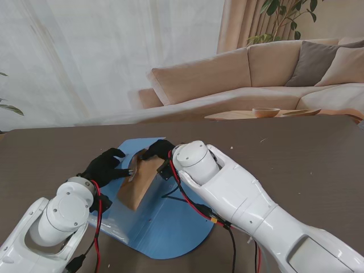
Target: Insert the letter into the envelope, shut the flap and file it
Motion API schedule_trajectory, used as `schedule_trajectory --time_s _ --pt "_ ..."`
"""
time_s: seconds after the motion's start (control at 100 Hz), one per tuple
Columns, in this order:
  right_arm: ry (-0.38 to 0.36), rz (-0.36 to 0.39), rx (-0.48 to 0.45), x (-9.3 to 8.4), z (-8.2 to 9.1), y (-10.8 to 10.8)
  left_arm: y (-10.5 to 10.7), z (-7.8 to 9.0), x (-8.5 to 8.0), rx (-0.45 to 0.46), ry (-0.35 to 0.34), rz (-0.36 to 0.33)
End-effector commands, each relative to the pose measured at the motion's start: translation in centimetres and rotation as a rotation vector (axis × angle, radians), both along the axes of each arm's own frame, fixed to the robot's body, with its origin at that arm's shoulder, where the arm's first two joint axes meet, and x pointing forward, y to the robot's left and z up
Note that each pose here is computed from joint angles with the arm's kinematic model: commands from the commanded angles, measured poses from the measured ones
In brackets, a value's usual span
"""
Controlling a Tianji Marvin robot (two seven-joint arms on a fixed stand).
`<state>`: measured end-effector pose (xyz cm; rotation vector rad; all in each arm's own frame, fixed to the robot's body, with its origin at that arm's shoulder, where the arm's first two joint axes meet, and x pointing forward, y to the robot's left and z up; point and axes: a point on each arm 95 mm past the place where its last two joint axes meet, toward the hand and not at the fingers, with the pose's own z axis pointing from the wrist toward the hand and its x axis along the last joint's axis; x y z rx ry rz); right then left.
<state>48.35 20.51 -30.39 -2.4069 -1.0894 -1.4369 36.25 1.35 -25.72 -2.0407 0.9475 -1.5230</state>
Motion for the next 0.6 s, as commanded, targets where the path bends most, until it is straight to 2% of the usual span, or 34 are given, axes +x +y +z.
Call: schedule_trajectory --time_s 0.0,0.41,0.59 --pt "-0.006 0.023 0.0 -0.5 0.3 -0.1 -0.3 0.2 -0.1 -0.011 0.001 -0.011" --pt "-0.039 0.055 -0.069 -1.7 0.8 -2.8 0.1 0.0 0.2 -0.004 -0.004 0.004" --pt "-0.036 0.075 -0.083 -1.9 1.1 -3.2 0.1 0.0 0.3 -0.001 -0.006 0.005"
